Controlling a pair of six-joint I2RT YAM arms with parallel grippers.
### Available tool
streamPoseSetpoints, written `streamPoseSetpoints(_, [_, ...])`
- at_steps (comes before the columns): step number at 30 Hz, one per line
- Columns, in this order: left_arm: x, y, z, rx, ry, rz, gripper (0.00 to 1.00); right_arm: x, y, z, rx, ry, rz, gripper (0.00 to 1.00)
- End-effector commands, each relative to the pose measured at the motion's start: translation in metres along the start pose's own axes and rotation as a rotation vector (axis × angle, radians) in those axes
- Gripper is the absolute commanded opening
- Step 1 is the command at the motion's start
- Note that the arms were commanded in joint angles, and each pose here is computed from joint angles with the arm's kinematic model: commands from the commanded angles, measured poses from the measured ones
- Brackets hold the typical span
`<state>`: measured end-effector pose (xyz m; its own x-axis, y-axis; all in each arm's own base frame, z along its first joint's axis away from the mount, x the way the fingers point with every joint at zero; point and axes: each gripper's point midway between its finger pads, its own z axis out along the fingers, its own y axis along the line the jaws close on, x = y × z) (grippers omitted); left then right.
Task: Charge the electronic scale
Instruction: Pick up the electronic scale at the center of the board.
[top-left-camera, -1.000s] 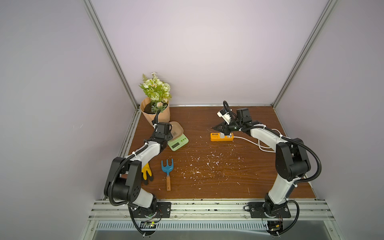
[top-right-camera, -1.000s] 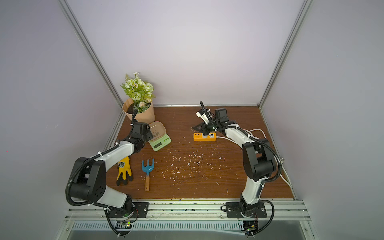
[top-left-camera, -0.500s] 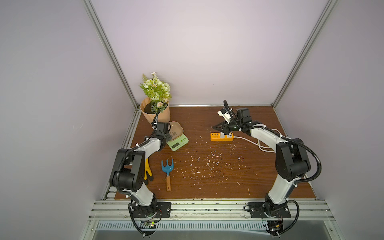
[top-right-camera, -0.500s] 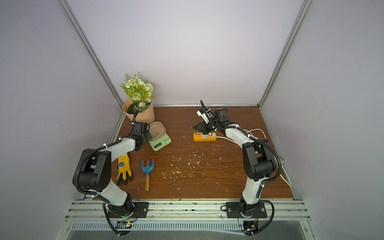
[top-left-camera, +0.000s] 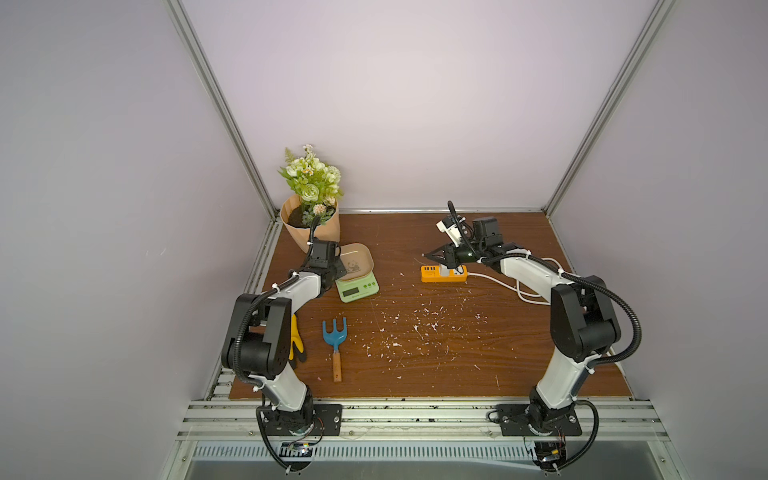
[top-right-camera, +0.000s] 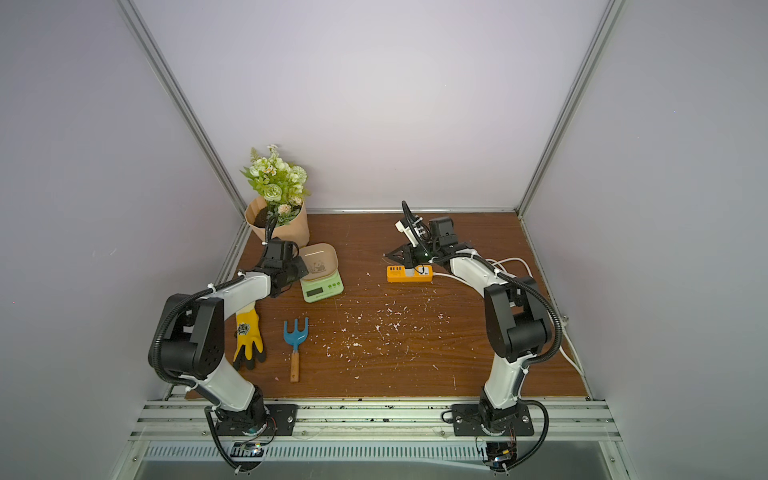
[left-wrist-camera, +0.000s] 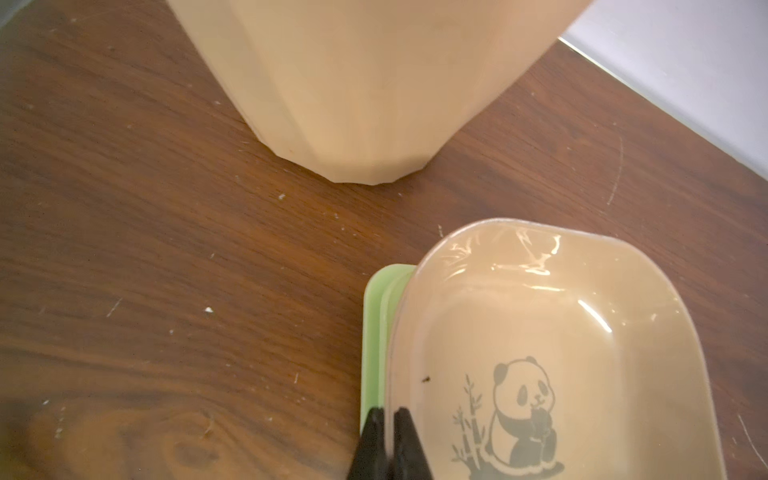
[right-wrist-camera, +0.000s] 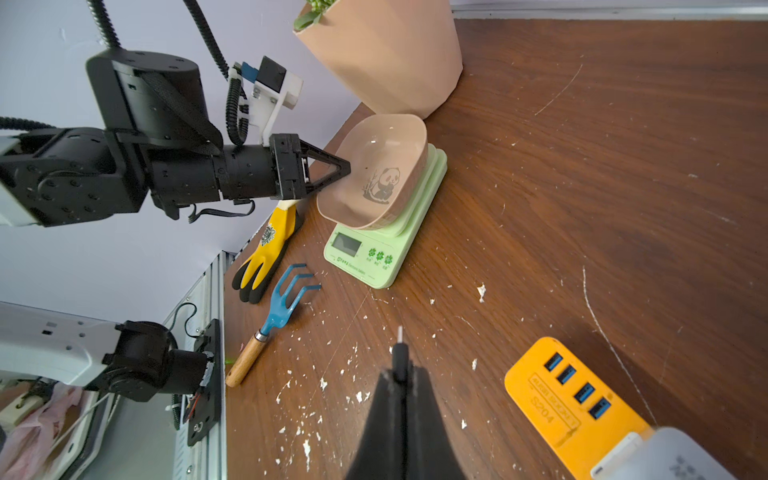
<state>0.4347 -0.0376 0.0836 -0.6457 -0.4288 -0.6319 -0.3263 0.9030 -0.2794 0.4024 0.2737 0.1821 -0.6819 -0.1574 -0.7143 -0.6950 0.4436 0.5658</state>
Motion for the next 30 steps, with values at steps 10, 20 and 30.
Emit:
streamPoseSetpoints(10, [-0.045,-0.128,-0.074,0.597,-0.128,0.202,0.0,-0.001,0.024,-0.015,-0.05,-0.071,0.032,0.0])
streamPoseSetpoints(20, [-0.076,-0.155,-0.109,0.736,-0.247,0.207,0.0,-0.006,0.043,-0.019,-0.128,-0.123,-0.004,0.0])
streamPoseSetpoints(30, [-0.08,-0.166,-0.117,0.794,-0.287,0.187,0.0,-0.004,0.047,-0.012,-0.148,-0.157,0.05,0.0])
